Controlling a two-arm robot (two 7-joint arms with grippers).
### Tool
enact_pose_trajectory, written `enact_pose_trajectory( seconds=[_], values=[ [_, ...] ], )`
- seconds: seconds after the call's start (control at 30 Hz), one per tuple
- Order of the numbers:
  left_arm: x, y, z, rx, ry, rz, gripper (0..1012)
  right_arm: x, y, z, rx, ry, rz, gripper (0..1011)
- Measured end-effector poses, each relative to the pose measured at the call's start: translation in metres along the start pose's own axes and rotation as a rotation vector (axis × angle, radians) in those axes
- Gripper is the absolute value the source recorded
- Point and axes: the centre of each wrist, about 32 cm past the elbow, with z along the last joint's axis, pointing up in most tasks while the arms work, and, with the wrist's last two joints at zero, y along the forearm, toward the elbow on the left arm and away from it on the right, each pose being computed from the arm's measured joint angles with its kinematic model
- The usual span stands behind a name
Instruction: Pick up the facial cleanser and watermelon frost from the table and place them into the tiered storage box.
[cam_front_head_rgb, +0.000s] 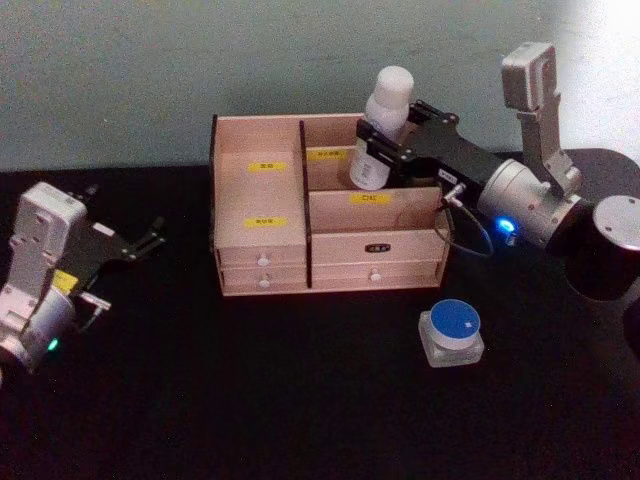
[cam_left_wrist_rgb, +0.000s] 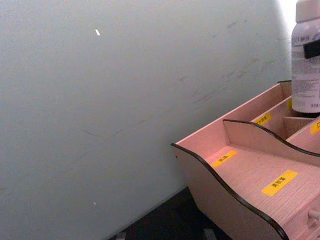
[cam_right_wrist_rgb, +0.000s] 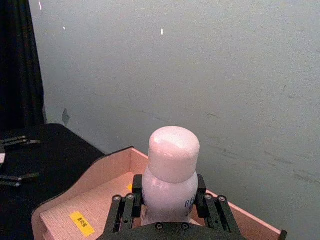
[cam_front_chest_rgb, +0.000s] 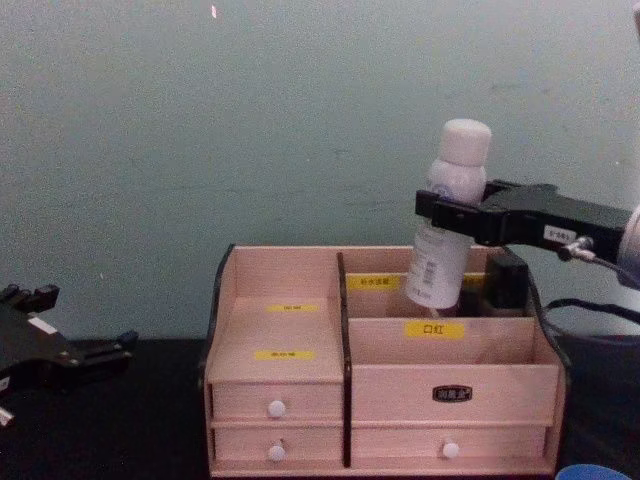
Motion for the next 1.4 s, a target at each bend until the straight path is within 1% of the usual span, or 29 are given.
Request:
enact_pose_trajectory(
  seconds=[0.23, 0.67, 1.4],
  values=[
    [0.0000, 0.0000, 0.0000, 0.000, 0.000, 0.000, 1001, 0.004, 0.011, -0.003, -0.010, -0.008, 0.009, 592],
    [0.0000, 0.0000, 0.0000, 0.000, 0.000, 0.000, 1001, 0.010, 0.025, -0.007, -0.022, -0.010, 0.007, 592],
    [0.0000, 0.0000, 0.0000, 0.000, 0.000, 0.000, 1001, 0.014, 0.042, -0.013, -0.046, -0.023, 0.013, 592]
  ],
)
